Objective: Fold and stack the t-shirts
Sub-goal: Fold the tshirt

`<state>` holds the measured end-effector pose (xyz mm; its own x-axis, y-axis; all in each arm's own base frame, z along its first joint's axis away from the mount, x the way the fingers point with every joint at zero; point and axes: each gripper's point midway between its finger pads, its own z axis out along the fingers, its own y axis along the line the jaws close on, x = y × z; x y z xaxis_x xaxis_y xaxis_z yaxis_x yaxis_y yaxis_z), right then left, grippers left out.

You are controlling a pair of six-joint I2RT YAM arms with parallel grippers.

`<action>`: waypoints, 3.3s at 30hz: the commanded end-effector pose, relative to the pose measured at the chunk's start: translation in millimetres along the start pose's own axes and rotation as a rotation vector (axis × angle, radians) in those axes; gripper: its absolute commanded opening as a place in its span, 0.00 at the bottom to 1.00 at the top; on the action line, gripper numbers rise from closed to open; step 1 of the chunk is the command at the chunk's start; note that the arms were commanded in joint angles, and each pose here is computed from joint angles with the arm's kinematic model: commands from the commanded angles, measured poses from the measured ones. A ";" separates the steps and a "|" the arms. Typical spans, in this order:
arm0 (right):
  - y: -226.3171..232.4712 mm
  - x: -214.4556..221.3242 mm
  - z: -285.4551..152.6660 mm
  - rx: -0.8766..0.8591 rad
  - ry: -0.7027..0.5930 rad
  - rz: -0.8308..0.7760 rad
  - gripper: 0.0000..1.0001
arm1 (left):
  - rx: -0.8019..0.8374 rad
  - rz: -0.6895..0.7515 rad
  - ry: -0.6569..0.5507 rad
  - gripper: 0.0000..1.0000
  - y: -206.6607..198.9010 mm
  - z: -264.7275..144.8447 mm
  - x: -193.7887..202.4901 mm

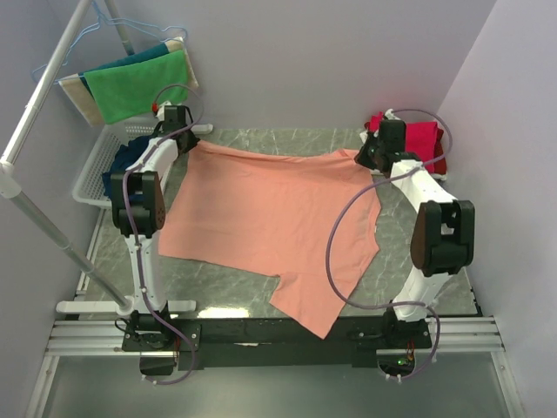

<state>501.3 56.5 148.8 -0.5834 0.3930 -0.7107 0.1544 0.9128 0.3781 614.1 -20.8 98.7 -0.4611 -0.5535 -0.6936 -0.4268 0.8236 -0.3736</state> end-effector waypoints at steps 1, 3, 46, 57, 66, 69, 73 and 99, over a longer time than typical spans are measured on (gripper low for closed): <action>-1.3 -5.1 -30.9 -0.001 -0.040 0.047 0.00 | 0.020 -0.025 -0.056 0.01 -3.0 -22.1 -29.3; -6.6 9.9 -32.6 0.007 -0.007 0.070 0.00 | 0.009 -0.027 -0.043 0.01 2.1 -20.2 -25.8; -68.1 130.4 -80.5 0.257 0.245 0.234 0.00 | -0.349 -0.070 0.075 0.01 123.0 -56.4 34.2; -63.7 133.9 -82.3 0.250 0.287 0.232 0.27 | -0.314 -0.054 0.117 0.75 116.6 -38.4 42.6; -49.6 102.8 -88.5 0.240 0.185 0.140 0.36 | -0.102 0.009 0.085 0.96 67.0 -51.0 36.1; -22.6 109.8 -83.4 0.172 0.213 0.042 0.35 | -0.052 0.058 0.095 0.97 42.4 -57.0 46.8; 14.7 126.1 -71.9 0.102 0.254 -0.080 0.34 | -0.189 0.045 0.036 0.96 55.4 -63.9 43.1; 29.1 182.6 -29.9 0.198 0.499 -0.119 0.29 | -0.438 0.024 -0.115 0.76 54.4 -122.2 37.4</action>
<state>374.2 151.0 43.1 -0.9003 0.2224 -0.3742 0.1661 0.9701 0.1771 475.1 3.4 83.1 -0.4687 -0.4852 -0.7382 -0.7391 0.6731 0.0268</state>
